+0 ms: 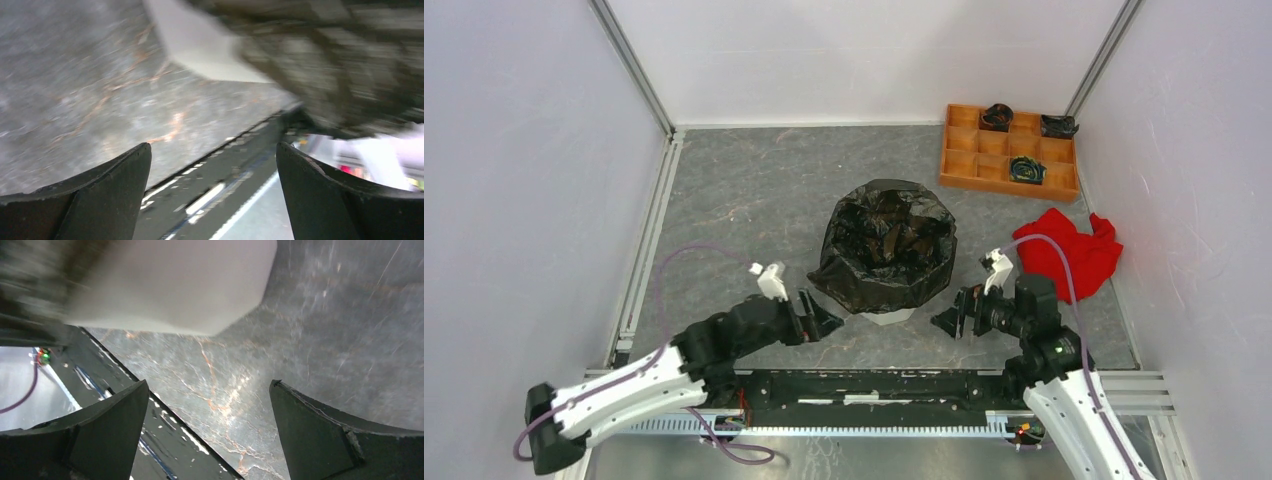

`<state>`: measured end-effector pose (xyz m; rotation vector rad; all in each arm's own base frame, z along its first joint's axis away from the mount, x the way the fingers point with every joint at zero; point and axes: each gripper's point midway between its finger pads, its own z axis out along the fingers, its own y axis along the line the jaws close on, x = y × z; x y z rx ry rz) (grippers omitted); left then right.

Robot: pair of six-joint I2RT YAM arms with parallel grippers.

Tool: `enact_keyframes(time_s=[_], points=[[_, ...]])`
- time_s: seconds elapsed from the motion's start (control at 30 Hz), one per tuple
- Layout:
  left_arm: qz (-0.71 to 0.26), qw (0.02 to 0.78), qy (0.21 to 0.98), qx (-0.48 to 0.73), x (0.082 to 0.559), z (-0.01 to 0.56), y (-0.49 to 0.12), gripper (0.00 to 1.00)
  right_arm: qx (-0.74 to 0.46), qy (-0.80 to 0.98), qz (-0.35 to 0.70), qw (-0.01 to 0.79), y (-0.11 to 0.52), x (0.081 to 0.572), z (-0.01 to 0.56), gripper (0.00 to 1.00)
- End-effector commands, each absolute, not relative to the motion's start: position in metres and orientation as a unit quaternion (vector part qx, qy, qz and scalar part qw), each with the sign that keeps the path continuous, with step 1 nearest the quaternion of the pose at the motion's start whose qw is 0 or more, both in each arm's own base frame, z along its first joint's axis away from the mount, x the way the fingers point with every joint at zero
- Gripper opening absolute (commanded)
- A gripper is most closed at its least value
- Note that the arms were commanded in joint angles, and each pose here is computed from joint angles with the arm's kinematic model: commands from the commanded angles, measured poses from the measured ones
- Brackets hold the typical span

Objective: Put the trash bags into the trash bin

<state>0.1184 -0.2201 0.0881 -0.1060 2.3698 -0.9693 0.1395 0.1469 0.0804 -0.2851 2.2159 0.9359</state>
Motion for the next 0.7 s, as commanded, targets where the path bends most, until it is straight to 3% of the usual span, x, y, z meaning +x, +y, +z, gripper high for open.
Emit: enact_keyframes(time_s=[0.0, 0.17, 0.4, 0.5, 0.67], points=[[-0.467, 0.356, 0.809, -0.015, 0.117, 0.173, -0.221, 1.0, -0.139, 0.821, 0.342, 0.435, 0.144, 0.159, 0.154, 0.98], [-0.455, 0.442, 0.773, 0.006, 0.13, 0.263, -0.203, 1.0, -0.091, 0.81, 0.235, 0.529, 0.108, 0.197, 0.217, 0.95], [-0.405, 0.503, 0.759, 0.087, 0.162, 0.383, -0.238, 0.97, -0.081, 0.798, 0.169, 0.573, 0.09, 0.226, 0.235, 0.88], [-0.389, 0.5, 0.762, 0.135, 0.178, 0.404, -0.274, 0.86, -0.096, 0.786, 0.229, 0.566, 0.115, 0.236, 0.217, 0.72], [-0.324, 0.443, 0.812, 0.201, 0.203, 0.361, -0.33, 0.71, -0.101, 0.772, 0.332, 0.533, 0.152, 0.237, 0.183, 0.45]])
